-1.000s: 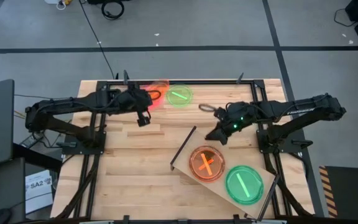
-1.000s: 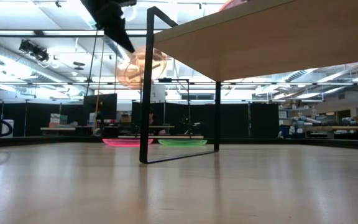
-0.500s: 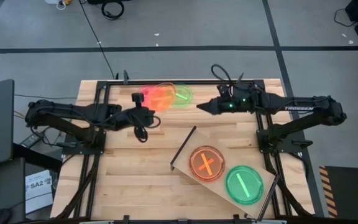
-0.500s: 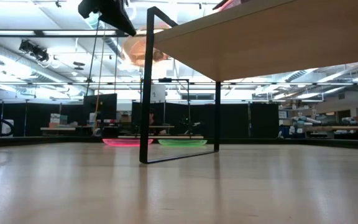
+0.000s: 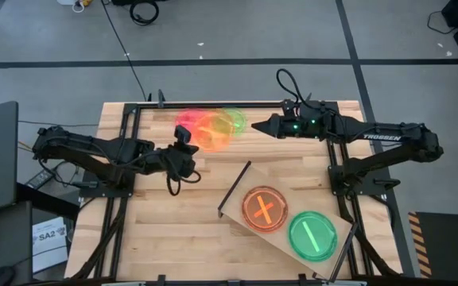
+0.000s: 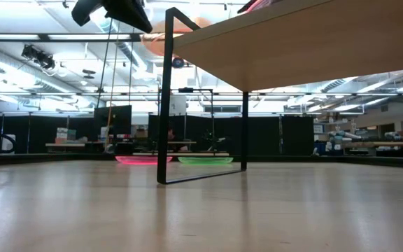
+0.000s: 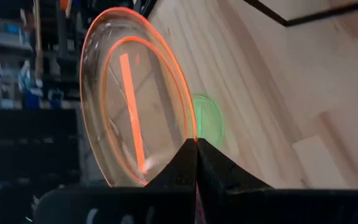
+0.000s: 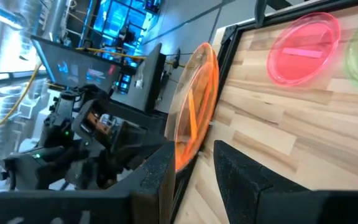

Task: Place and stack plates onto a shelf
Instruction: Stack the transparent orange plate on the transparent green plate on the shelf

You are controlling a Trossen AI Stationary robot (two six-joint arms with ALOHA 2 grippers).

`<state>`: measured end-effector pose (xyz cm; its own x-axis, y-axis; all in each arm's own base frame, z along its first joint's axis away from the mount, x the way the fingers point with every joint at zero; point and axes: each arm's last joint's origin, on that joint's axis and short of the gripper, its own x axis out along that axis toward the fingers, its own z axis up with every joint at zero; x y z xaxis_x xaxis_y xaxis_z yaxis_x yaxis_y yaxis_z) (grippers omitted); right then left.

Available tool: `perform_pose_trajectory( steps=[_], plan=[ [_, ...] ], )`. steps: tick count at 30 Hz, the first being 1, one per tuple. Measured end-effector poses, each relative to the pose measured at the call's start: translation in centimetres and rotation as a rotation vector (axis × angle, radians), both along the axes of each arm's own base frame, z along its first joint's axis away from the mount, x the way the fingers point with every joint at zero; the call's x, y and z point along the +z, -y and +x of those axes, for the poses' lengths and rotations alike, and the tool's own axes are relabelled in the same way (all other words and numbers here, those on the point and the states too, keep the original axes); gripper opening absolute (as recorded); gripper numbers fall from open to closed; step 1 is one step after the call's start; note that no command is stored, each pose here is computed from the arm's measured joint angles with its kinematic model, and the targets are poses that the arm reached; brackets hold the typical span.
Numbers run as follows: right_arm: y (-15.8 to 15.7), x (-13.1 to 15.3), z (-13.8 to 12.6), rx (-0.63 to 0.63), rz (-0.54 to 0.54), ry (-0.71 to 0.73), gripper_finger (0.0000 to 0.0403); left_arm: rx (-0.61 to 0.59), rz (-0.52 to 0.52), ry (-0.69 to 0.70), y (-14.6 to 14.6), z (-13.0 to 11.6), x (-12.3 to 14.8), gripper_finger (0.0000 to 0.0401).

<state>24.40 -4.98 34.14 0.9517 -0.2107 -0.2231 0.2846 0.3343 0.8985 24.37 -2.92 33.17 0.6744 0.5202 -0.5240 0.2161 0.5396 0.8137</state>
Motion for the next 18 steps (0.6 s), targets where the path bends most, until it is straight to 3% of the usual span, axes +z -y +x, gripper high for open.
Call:
perform_pose_trajectory(
  steps=[8,18],
  plan=[
    [0.3,-1.6,2.3,0.04,0.026,-0.02,0.0116,-0.075,0.091,-0.028,0.1,0.3,0.3,0.0004],
    [0.7,-2.7,4.9,0.098,0.022,0.056,0.0116,-0.08,0.097,-0.032,0.1,0.3,0.3,0.0004]
  ],
)
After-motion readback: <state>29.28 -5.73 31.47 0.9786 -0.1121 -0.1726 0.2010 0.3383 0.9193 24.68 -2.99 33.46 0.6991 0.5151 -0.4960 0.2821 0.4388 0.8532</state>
